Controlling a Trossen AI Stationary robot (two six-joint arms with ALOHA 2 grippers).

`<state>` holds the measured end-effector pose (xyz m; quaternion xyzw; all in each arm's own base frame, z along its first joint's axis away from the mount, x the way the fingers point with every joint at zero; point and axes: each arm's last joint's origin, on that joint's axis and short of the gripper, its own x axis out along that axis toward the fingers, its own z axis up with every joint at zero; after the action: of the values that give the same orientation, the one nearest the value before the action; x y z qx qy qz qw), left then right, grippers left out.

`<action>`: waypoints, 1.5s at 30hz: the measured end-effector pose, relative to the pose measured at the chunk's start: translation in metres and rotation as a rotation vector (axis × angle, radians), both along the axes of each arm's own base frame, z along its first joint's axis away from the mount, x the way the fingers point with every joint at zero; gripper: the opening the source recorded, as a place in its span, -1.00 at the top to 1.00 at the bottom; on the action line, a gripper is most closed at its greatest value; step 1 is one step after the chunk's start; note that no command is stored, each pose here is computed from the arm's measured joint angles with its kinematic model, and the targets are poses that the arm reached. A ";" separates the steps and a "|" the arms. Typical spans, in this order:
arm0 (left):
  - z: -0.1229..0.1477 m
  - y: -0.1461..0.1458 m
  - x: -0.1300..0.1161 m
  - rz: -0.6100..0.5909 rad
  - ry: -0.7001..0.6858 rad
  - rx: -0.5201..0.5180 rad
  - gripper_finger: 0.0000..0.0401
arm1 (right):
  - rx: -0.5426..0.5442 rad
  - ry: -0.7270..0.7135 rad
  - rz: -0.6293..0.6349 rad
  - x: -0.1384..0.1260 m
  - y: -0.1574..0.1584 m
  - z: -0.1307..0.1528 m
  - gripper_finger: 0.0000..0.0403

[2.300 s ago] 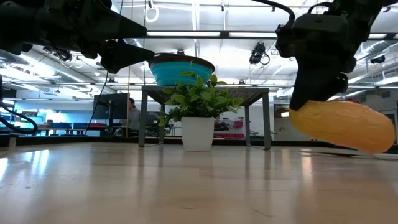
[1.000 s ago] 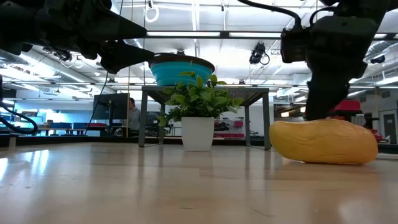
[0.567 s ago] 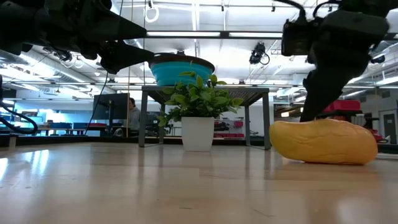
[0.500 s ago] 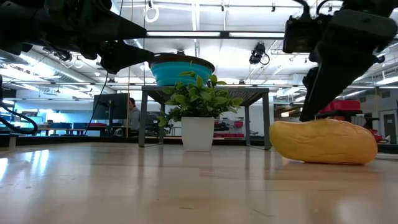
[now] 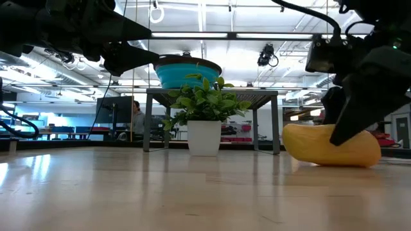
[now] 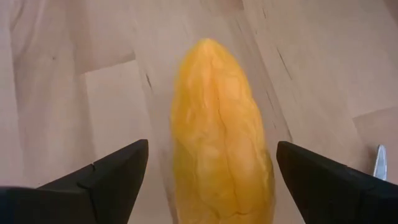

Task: Pick & Place Fruit
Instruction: Put the yellow mango into the blue strainer bowl on the shelf

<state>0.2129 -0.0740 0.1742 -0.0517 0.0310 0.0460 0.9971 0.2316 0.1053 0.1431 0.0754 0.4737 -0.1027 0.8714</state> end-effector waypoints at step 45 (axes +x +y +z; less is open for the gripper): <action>-0.011 -0.014 -0.010 0.112 0.082 -0.079 -0.71 | -0.152 -0.323 0.023 0.028 -0.001 0.023 -0.21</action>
<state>0.2029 -0.0880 0.1629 -0.0908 0.0707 0.1024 0.9881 0.2599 0.1042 0.1664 0.0192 0.3192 -0.1146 0.9405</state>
